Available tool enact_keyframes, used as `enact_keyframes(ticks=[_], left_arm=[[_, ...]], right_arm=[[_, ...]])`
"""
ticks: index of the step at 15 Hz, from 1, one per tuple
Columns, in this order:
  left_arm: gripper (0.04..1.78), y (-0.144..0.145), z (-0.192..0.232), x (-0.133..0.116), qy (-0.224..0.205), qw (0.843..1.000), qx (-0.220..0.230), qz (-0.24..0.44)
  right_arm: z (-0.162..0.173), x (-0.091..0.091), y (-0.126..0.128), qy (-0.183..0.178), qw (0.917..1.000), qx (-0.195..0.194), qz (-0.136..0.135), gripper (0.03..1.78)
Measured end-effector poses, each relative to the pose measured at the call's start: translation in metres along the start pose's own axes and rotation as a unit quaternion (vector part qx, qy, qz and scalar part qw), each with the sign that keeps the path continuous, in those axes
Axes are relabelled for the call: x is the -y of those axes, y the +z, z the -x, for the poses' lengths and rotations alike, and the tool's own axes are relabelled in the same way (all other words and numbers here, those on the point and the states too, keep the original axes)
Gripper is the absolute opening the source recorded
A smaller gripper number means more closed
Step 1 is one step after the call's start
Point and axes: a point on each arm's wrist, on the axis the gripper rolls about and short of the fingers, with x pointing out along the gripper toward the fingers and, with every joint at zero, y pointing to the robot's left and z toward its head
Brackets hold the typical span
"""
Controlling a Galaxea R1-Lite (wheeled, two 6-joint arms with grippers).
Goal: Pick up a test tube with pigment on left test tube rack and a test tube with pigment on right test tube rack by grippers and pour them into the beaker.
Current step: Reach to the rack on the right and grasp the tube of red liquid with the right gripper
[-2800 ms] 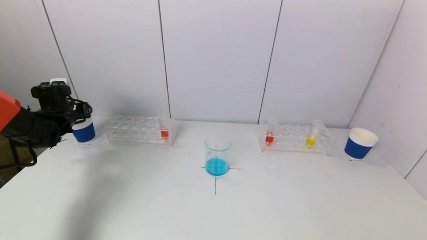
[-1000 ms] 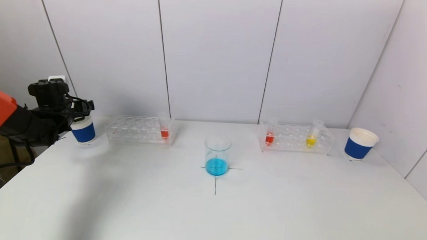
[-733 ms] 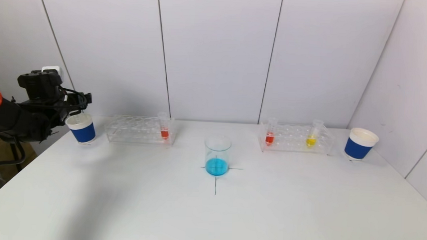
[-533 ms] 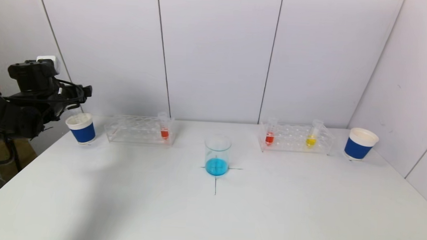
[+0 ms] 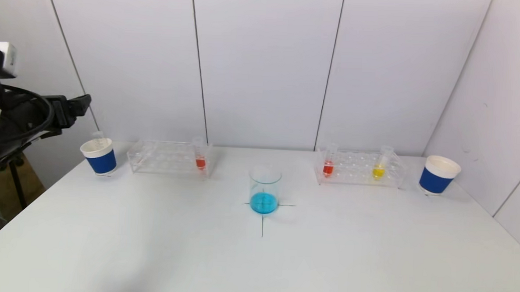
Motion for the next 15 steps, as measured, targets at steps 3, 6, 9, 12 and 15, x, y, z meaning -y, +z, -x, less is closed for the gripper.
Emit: enact_keyframes(ticks=[3,6,9,12,15], left_arm=[[1.76,-0.002,0.056,-0.007,-0.011,1.0,-0.001,-0.001],[1.76,-0.007,0.101,-0.013,-0.035,0.999,-0.007,0.0],[1.76,-0.01,0.142,-0.02,-0.058,0.998,-0.013,0.005],[1.76,-0.015,0.181,-0.025,-0.092,0.995,-0.021,0.019],[1.76,-0.032,0.216,-0.03,-0.128,0.991,-0.028,0.032]], right_arm=[[0.0,0.0,0.0,0.0,1.0,0.0,0.0,1.77],[0.0,0.0,0.0,0.0,1.0,0.0,0.0,1.77],[0.0,0.0,0.0,0.0,1.0,0.0,0.0,1.77],[0.0,0.0,0.0,0.0,1.0,0.0,0.0,1.77],[0.0,0.0,0.0,0.0,1.0,0.0,0.0,1.77]])
